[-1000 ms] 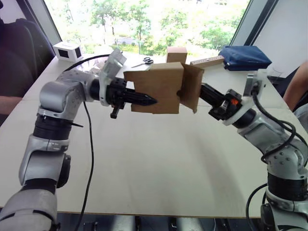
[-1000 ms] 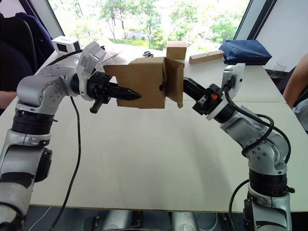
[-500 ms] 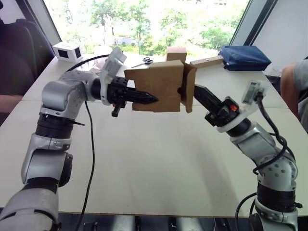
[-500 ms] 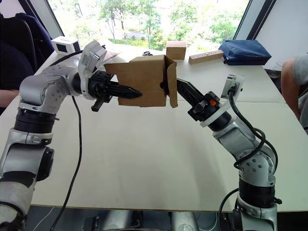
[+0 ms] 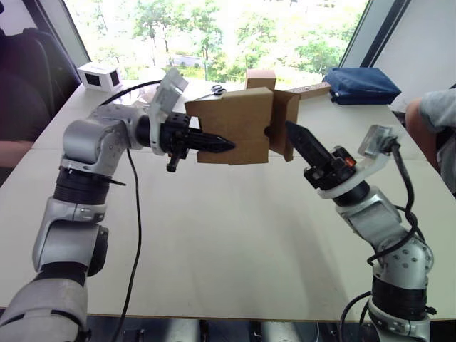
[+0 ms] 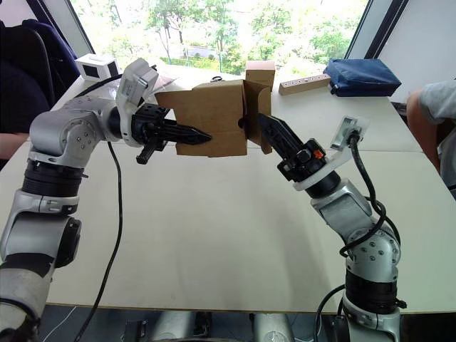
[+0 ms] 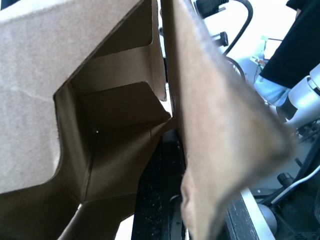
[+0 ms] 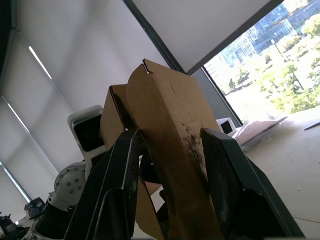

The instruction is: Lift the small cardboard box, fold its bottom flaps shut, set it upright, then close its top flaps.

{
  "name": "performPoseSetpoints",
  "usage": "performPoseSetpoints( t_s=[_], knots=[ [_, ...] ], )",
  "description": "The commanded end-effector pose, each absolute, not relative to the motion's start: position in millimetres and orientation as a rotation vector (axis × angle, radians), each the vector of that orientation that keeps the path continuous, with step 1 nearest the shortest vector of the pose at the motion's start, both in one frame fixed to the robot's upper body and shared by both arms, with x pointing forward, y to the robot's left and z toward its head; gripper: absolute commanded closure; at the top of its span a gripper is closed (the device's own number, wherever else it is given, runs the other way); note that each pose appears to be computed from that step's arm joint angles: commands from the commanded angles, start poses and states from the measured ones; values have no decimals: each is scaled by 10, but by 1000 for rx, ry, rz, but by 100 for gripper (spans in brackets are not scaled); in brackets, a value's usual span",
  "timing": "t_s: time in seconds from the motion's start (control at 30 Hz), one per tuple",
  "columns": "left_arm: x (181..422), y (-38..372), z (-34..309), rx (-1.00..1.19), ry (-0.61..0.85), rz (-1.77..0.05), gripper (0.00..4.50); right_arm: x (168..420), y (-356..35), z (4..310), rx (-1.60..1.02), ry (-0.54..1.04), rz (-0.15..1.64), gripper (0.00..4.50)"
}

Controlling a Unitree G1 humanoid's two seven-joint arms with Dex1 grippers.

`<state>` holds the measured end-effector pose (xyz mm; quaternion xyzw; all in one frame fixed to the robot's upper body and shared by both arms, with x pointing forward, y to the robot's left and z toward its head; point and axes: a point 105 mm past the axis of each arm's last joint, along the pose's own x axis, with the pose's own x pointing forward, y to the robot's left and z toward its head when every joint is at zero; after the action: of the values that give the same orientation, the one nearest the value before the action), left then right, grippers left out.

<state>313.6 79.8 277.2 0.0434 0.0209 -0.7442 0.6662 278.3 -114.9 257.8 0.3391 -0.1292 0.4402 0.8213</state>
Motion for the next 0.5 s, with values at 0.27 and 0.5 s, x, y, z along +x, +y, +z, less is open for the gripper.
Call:
performPoseSetpoints(
  t_s=[0.27, 0.5],
  knots=[
    [3071, 782, 2944, 125, -29, -1702, 450, 2715, -1076, 2713, 773, -341, 969, 256],
    [3092, 780, 2946, 114, -38, -1687, 450, 2692, -955, 2761, 857, -361, 987, 256]
  ],
)
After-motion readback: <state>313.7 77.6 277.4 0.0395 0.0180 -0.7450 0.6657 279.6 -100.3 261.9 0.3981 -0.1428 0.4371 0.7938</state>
